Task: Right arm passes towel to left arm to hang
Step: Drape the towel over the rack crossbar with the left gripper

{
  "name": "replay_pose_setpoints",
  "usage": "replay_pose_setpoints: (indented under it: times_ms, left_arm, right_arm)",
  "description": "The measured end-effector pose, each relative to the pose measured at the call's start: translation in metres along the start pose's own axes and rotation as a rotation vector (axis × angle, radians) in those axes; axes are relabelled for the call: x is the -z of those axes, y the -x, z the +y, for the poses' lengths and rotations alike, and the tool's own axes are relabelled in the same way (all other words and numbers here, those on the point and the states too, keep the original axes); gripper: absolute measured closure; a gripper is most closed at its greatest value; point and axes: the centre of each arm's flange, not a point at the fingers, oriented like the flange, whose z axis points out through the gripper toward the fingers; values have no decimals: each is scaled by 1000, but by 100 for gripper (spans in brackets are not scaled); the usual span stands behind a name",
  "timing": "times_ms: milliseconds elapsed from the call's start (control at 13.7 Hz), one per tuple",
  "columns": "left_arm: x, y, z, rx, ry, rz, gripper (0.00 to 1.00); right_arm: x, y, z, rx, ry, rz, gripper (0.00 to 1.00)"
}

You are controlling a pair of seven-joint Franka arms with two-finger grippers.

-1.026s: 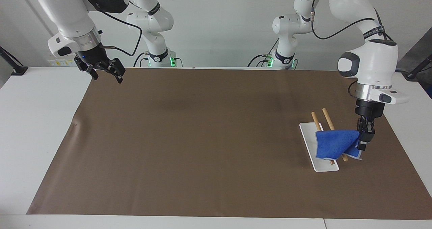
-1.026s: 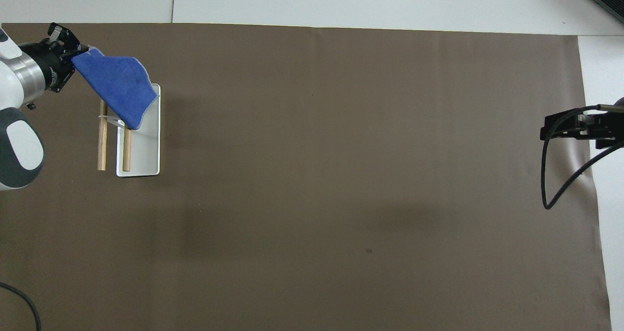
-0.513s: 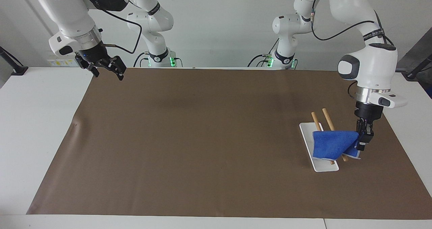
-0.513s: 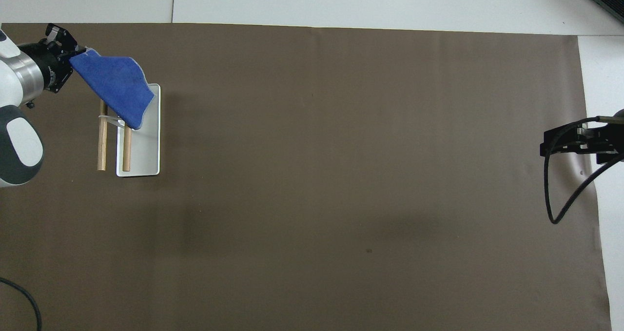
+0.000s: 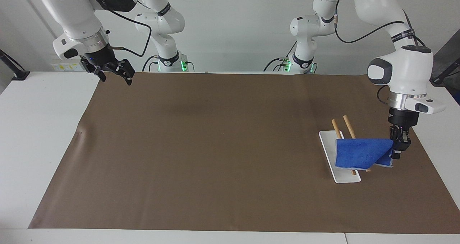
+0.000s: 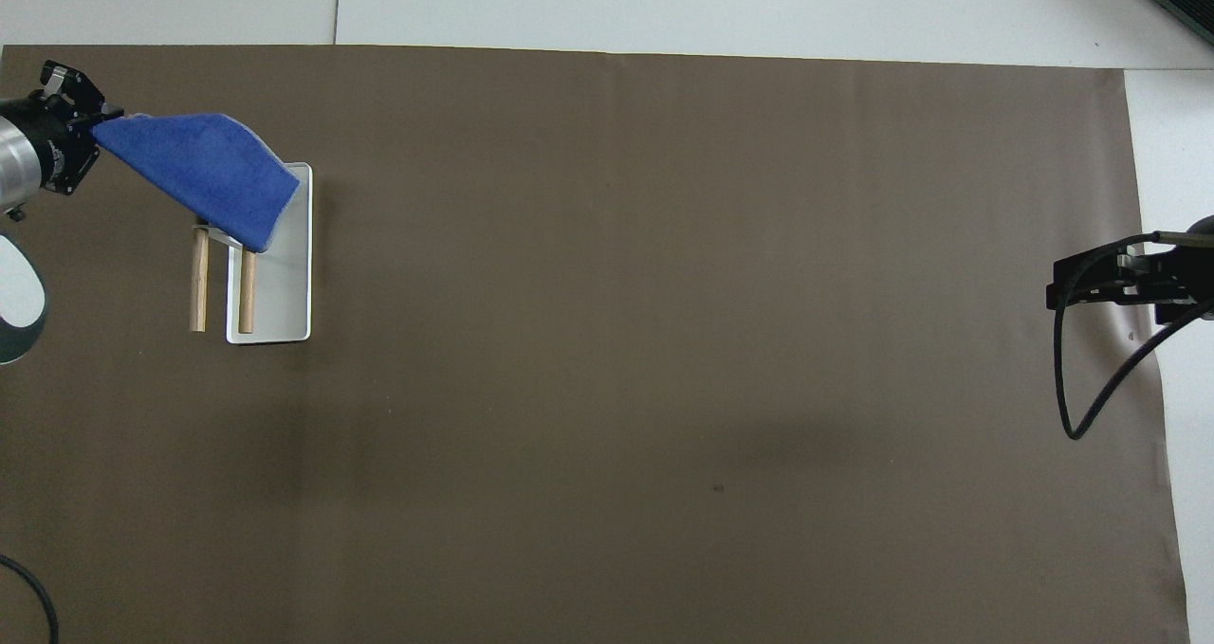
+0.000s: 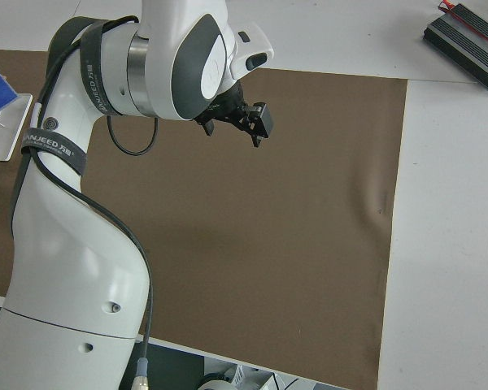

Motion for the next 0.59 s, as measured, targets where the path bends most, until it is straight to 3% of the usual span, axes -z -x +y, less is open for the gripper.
replay_pose_setpoints:
  times_ms: [586]
  left_arm:
    - [-5, -11, -16, 5, -77, -24, 97]
  right_arm:
    - [0, 0, 0, 0, 0, 0, 0]
